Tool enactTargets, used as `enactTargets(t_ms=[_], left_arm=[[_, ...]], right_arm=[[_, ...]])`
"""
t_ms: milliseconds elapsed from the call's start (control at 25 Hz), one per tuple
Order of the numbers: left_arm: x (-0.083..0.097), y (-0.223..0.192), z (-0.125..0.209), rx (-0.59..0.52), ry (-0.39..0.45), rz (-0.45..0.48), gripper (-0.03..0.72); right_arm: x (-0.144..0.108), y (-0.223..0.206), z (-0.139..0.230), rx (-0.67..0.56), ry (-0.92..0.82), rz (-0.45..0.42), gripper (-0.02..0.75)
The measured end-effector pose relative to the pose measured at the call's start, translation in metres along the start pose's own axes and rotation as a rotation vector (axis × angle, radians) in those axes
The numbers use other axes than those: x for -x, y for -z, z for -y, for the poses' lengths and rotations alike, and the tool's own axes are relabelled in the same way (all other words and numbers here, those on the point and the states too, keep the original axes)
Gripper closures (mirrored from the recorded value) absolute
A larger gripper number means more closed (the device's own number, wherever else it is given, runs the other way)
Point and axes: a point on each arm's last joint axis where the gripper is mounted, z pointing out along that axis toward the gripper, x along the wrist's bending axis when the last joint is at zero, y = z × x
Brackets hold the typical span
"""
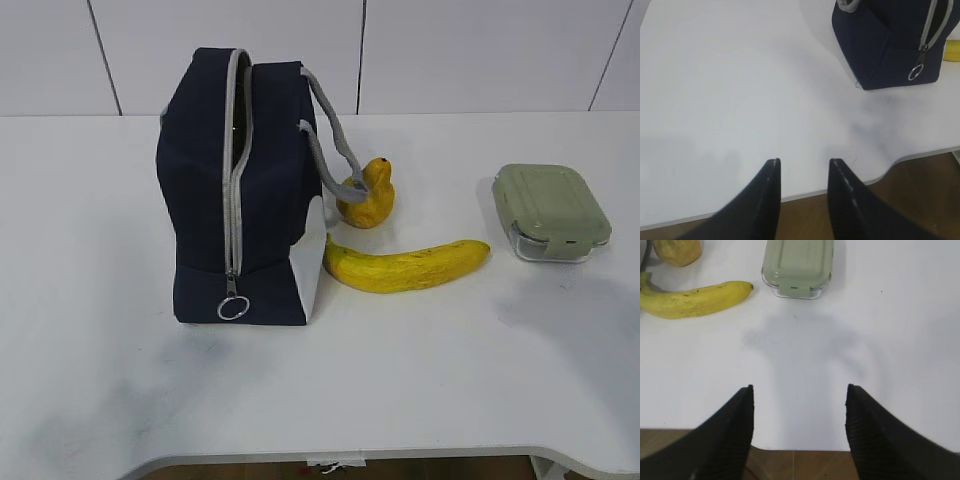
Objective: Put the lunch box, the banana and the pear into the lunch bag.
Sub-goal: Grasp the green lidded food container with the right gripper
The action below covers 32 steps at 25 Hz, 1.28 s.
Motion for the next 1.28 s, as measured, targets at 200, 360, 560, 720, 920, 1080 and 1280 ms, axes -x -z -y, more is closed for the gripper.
enactTargets(t_ms=[200, 360, 560, 720, 920, 1080, 1280], left_arm=[[0.000, 0.000, 0.000, 0.000, 0.000, -0.001, 0.444], [0.000, 0.000, 0.000, 0.000, 0.000, -0.001, 0.444], [0.000, 0.000, 0.000, 0.000, 0.000, -0.001, 0.444], [0.000, 0.000, 0.000, 0.000, 0.000, -0.001, 0.444], [0.000, 0.000, 0.000, 0.000, 0.000, -0.001, 0.444], [0.000, 0.000, 0.000, 0.000, 0.000, -0.001, 0.444], [0.000, 0.000, 0.000, 0.000, 0.000, -0.001, 0.444]], right_arm=[[-0.004, -0.022, -0.040, -0.037, -0.006, 0.000, 0.269], [-0.007, -0.037, -0.070, -0.052, -0.009, 0.000, 0.269], [-0.005, -0.055, -0.102, -0.049, -0.017, 0.017, 0.269], [0.012, -0.075, -0.118, -0.084, -0.081, 0.048, 0.269], [0.039, -0.096, -0.129, -0.119, -0.177, 0.001, 0.269], [0.067, -0.113, -0.130, -0.166, -0.229, -0.062, 0.269], [0.091, -0.143, -0.126, -0.180, -0.312, -0.294, 0.269]])
